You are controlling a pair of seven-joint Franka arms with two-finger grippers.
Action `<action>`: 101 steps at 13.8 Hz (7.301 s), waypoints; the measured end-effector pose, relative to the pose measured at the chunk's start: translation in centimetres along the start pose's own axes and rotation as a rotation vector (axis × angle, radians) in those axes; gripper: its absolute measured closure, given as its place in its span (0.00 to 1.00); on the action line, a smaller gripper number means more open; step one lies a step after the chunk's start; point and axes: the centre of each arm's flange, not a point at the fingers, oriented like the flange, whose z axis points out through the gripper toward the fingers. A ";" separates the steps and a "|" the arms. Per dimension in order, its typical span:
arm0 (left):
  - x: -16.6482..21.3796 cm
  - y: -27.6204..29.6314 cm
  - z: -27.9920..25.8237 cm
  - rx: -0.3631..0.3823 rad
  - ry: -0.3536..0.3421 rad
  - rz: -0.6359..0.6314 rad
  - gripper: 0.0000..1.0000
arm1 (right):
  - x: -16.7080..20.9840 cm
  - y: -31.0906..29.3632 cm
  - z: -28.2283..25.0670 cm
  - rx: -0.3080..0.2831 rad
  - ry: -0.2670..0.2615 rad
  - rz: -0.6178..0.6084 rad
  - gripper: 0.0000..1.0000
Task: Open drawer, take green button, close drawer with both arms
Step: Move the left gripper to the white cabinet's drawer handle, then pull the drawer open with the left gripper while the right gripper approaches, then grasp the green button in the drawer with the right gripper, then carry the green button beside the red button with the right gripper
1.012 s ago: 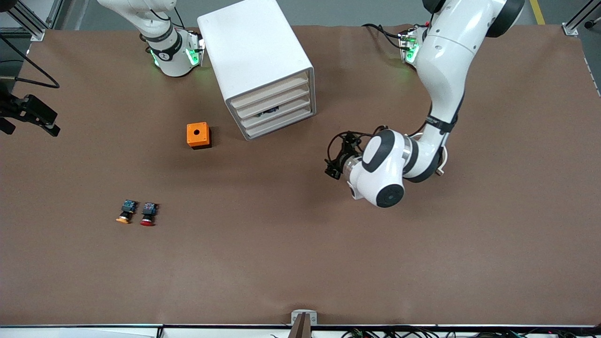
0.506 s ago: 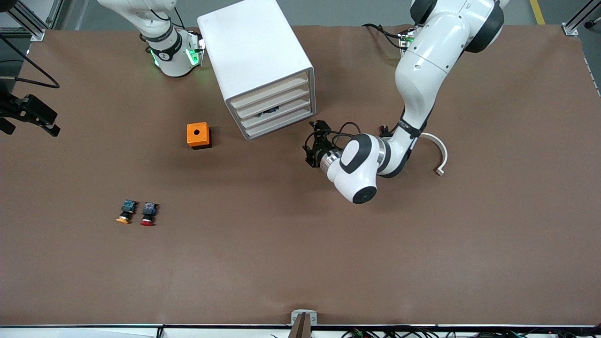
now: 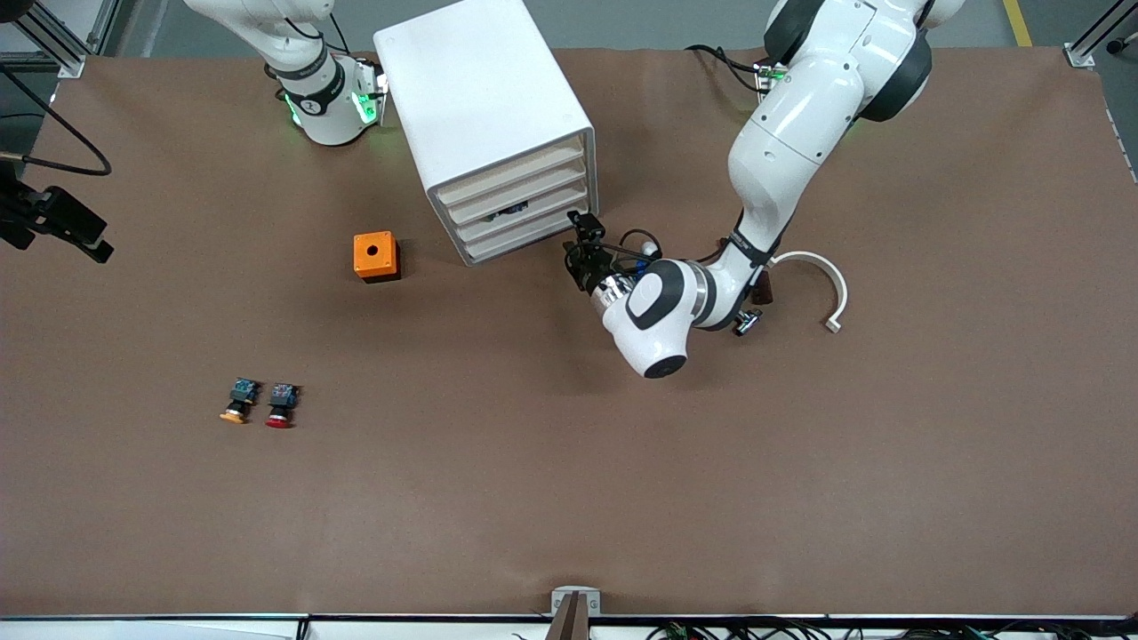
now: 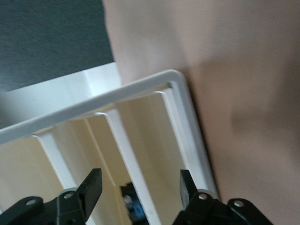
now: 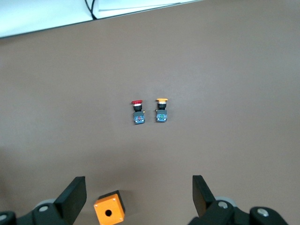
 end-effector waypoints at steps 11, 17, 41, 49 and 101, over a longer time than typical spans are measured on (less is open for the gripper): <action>-0.2 0.8 5.6 0.077 0.083 -0.101 0.68 | 0.5 -8.2 9.0 -0.029 -0.156 0.127 0.00; -0.7 0.5 6.1 0.082 0.089 -0.103 0.85 | 0.9 -9.8 13.1 -0.016 -0.236 0.150 0.00; 4.3 2.6 -8.4 0.002 -0.205 -0.150 0.48 | -12.8 -33.5 22.6 -0.050 -0.435 0.629 0.00; 4.9 2.3 -11.0 -0.051 -0.228 0.188 0.00 | -21.3 -40.4 28.8 -0.030 -0.377 0.710 0.00; -6.0 -8.1 -17.3 -0.739 0.816 1.100 0.00 | 3.3 -14.4 42.6 0.045 -0.225 -0.137 0.59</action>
